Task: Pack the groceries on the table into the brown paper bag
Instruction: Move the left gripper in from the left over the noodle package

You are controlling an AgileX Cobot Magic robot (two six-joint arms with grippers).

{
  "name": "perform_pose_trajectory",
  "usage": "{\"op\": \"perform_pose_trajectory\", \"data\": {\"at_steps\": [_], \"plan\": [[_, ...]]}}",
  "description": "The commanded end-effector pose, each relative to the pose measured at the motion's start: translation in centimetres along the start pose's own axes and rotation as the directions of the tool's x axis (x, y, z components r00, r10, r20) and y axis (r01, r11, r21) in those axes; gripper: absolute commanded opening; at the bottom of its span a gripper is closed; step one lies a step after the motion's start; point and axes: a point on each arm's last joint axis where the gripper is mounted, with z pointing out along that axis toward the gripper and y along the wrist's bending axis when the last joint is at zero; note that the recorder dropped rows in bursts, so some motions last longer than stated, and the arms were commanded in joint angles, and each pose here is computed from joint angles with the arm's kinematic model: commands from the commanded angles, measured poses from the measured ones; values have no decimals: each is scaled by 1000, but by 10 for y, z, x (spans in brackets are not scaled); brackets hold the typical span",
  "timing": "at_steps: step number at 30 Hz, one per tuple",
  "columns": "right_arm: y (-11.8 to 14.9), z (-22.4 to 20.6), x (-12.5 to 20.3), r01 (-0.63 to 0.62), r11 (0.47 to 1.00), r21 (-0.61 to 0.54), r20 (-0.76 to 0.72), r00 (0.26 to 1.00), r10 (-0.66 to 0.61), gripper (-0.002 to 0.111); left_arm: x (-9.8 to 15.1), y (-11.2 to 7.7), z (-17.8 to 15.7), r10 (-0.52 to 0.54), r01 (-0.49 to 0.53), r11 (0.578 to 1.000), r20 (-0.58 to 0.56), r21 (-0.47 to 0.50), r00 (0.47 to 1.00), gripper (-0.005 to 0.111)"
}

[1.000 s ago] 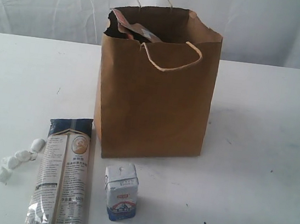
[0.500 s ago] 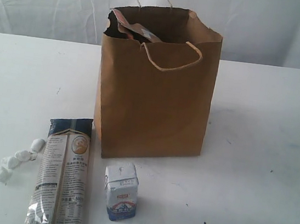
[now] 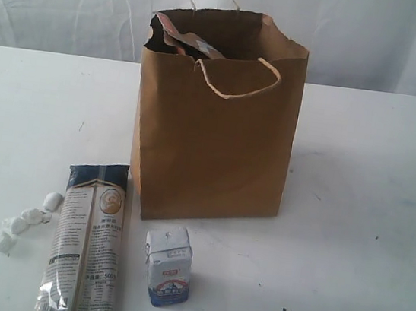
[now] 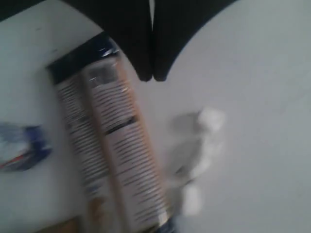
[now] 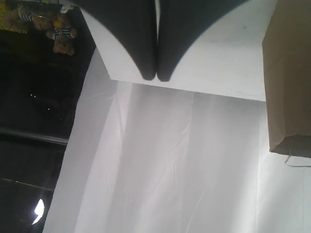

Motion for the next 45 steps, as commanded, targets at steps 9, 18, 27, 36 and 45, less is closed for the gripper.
{"op": "perform_pose_trajectory", "data": {"at_steps": [9, 18, 27, 36, 45], "plan": [[0, 4, 7, -158, 987, 9, -6, 987, 159, 0, -23, -45, 74, 190, -200, 966, 79, 163, 979, 0], [1, 4, 10, -200, 980, 7, -35, 979, 200, 0, -22, -57, 82, 225, -235, 957, 77, 169, 971, 0], [2, 4, 15, -238, 971, 6, -89, 967, 238, 0, -43, -49, 79, 209, -229, 973, 283, 41, 936, 0], [2, 4, 15, -238, 971, 6, -89, 967, 238, 0, -44, -49, 79, 172, -194, 980, 287, 49, 942, 0], [2, 4, 15, -238, 971, 6, -87, 967, 238, 0, -35, -51, 80, 223, -242, 967, 205, 75, 953, 30]]}}
